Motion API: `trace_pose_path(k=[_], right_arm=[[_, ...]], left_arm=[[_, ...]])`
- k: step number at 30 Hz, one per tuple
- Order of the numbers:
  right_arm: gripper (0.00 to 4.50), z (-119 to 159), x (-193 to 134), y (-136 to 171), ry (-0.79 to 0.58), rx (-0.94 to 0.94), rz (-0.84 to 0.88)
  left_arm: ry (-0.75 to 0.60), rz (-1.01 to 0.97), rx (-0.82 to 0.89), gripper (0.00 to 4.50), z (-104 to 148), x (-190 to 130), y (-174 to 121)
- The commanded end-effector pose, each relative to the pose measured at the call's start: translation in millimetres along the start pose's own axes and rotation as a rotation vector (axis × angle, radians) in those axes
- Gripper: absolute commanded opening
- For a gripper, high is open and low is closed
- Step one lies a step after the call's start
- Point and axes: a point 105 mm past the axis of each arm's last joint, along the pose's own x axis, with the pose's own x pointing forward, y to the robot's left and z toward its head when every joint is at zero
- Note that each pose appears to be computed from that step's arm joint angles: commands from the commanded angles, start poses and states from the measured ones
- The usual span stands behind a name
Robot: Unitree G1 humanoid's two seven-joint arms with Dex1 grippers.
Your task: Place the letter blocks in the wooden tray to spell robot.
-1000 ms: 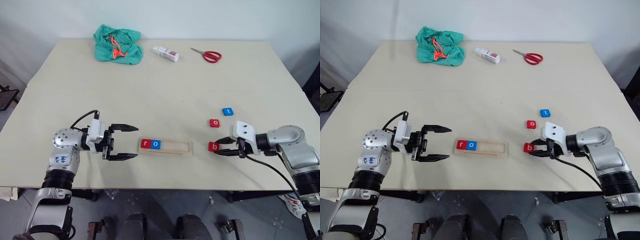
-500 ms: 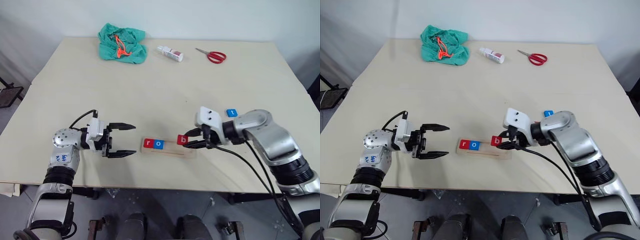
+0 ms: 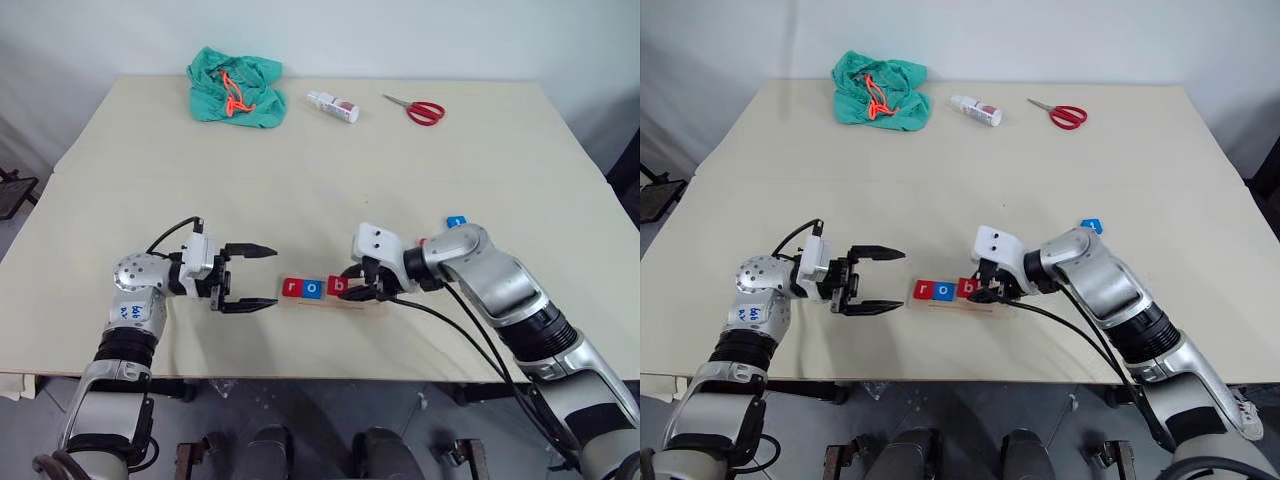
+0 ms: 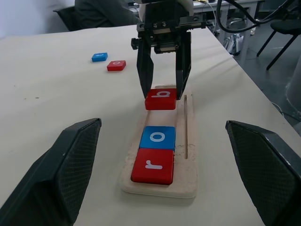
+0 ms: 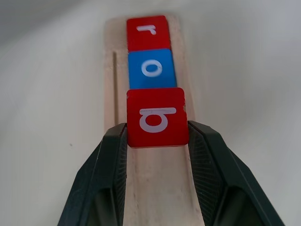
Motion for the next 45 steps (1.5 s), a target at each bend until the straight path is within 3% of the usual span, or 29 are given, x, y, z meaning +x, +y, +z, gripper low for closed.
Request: trace_pose_path(k=[1,17,26,33,39,45], right_arm=[[1.46,13,3,-3,-0.013,-0.048,-0.013],[1.46,10,10,-1,0.018,-0.05,0.005],[4.41,20,4,6,-0.015,-0.069,0.042],[4.47,24,-20,6,-0.072,-0.056,0.008],[4.47,-8,-61,6,-0.072,0.061,-0.058],[4.47,-59,-123,-25,-0.154,0.151,-0.467]], left_arm=[[-0.01,-0.119,0.022,4.5,5,1,-11],[-0.008,-0.093,0.035,4.5,5,0,-8],[-0.007,-0.083,0.039,4.5,6,0,-6],[-0.012,-0.076,0.042,4.5,6,1,-4],[-0.012,-0.08,0.038,4.5,4,1,-5],[-0.019,-0.088,0.028,4.5,2,5,-4]])
